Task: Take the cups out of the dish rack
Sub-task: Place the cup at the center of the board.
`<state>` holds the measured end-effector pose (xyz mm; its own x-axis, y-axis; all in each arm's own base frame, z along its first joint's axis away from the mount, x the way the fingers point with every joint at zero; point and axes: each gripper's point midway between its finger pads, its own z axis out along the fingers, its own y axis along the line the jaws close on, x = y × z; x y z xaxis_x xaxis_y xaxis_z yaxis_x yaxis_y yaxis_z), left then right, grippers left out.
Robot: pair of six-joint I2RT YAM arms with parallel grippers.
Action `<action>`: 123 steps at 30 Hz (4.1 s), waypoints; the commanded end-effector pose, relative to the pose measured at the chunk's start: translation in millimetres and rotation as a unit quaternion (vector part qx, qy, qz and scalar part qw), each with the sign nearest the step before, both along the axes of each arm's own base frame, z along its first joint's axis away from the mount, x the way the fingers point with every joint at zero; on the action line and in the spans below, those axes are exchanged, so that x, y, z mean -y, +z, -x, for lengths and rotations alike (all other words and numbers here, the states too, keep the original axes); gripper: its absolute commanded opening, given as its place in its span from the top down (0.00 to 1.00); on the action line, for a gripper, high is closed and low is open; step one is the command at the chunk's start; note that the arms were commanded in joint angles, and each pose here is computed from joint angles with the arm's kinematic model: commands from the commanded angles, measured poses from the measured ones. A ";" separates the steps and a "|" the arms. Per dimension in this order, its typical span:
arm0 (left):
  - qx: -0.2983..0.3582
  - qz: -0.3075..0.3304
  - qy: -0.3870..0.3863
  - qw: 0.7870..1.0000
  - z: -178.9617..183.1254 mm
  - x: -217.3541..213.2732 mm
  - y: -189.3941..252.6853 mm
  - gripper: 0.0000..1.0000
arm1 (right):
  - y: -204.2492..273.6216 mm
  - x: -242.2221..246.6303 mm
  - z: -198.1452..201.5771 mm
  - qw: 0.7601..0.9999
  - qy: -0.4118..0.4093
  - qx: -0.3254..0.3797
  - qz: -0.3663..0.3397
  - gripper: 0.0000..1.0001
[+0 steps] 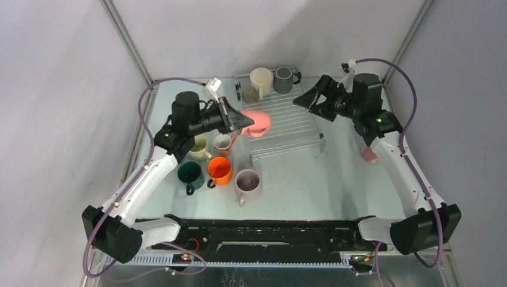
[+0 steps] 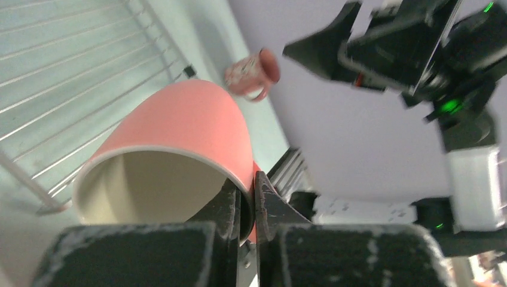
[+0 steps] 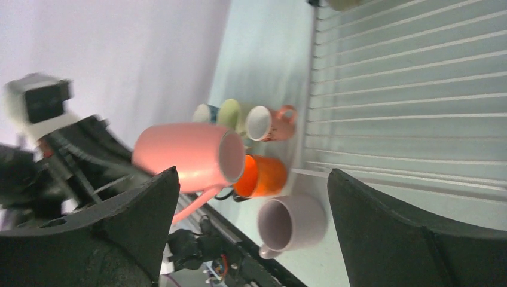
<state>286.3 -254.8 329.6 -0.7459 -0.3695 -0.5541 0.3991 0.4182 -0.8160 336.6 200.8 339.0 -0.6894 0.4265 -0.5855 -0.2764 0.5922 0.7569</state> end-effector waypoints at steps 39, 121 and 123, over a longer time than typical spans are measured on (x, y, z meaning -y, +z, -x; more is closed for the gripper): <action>0.070 -0.474 -0.233 0.846 87.2 124.2 -174.1 1.00 | -45.0 83.7 15.4 0.975 -0.144 -0.048 0.163 0.00; 0.105 -0.292 -0.062 0.948 41.5 21.5 -46.3 0.00 | -49.8 45.8 26.1 0.979 -0.094 -0.075 0.162 0.00; 0.103 -0.286 -0.056 0.951 37.5 15.4 -45.9 0.00 | -49.4 41.6 25.4 0.979 -0.092 -0.072 0.168 0.00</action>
<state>246.9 -277.2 271.7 -0.6316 0.1675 -0.7570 0.5919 0.7348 -0.3312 306.1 155.1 274.2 -0.7343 0.3480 -0.5828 -0.0419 0.8337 0.5507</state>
